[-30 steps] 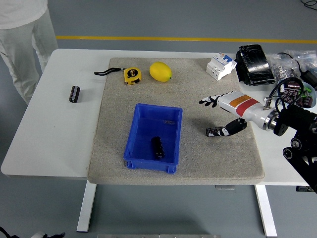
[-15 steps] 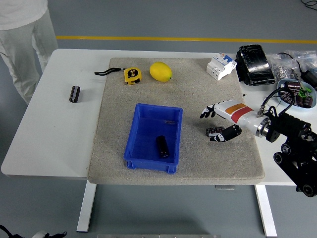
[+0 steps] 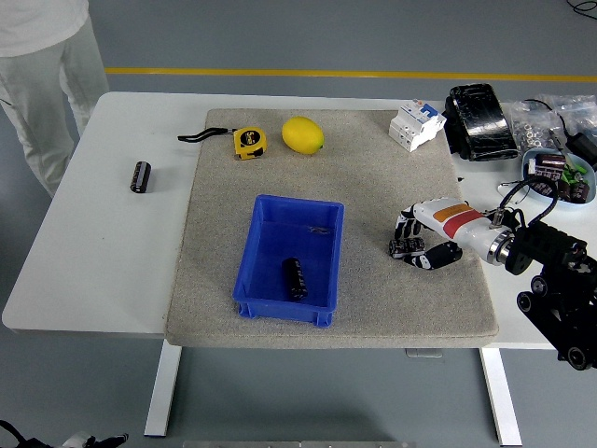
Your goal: Pick up the battery,place it into the box
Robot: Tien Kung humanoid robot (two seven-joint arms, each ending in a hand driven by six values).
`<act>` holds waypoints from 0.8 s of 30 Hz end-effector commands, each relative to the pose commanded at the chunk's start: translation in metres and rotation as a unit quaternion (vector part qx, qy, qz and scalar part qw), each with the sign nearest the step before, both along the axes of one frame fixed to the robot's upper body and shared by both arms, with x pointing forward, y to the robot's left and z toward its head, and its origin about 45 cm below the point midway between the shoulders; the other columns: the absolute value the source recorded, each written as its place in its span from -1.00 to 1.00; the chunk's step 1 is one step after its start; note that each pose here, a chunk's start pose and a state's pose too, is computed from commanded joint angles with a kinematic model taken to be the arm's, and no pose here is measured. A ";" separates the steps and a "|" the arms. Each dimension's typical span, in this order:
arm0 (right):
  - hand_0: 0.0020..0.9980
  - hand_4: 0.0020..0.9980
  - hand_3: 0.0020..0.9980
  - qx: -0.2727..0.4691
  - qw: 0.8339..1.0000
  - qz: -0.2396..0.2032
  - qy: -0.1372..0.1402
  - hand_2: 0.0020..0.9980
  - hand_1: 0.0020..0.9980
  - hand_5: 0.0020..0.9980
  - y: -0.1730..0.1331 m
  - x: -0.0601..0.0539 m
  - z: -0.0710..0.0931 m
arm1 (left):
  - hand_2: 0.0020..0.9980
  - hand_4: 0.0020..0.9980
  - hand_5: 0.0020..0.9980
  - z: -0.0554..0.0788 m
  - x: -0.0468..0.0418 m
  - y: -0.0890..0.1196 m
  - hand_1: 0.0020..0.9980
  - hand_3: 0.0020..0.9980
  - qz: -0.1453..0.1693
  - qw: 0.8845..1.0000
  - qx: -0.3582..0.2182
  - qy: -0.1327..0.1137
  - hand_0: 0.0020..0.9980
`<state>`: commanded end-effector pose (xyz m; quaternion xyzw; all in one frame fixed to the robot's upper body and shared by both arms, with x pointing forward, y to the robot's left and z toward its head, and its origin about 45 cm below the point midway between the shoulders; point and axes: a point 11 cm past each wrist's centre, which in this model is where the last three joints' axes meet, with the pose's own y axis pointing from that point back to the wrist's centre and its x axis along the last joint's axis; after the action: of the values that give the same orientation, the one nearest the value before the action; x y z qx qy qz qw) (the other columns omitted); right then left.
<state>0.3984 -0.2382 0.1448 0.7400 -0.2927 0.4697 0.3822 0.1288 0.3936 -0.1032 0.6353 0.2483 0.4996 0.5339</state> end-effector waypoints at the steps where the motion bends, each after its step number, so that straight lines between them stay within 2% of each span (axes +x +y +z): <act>1: -0.03 0.63 0.06 0.000 1.000 0.000 0.001 0.01 -0.05 -0.84 0.000 0.000 0.000 | 0.29 0.40 0.39 0.000 0.0000 0.000 0.09 0.36 0.000 1.000 0.000 0.000 0.18; 7: -0.05 0.62 0.06 0.003 1.000 -0.001 0.001 0.00 -0.05 -0.85 0.001 0.000 -0.003 | 0.30 0.41 0.39 0.000 0.0006 -0.001 0.08 0.37 0.000 1.000 0.000 -0.001 0.19; 8: -0.19 0.55 -0.01 0.003 1.000 -0.001 0.000 -0.08 -0.14 -0.92 0.000 0.000 -0.002 | 0.30 0.41 0.40 0.000 0.0008 0.000 0.07 0.37 0.000 1.000 0.000 -0.001 0.19; 13: -0.19 0.55 -0.01 0.007 1.000 -0.001 -0.004 -0.08 -0.14 -0.92 0.000 0.000 0.000 | 0.30 0.41 0.40 0.000 0.0015 0.000 0.07 0.37 0.001 1.000 0.000 -0.002 0.19; 14: -0.25 0.53 -0.07 0.007 1.000 -0.001 -0.005 -0.11 -0.18 -0.93 0.000 0.000 0.000 | 0.30 0.41 0.40 0.000 0.0015 0.000 0.08 0.37 0.001 1.000 0.000 -0.002 0.19; 24: -0.23 0.55 -0.08 0.005 1.000 -0.004 -0.002 -0.12 -0.19 -0.92 -0.003 0.000 0.000 | 0.30 0.41 0.40 0.000 0.0011 0.000 0.07 0.37 0.000 1.000 -0.001 -0.002 0.19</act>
<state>0.3987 -0.2417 0.1445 0.7400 -0.2982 0.4681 0.3799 0.1299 0.3937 -0.1029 0.6338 0.2479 0.5009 0.5347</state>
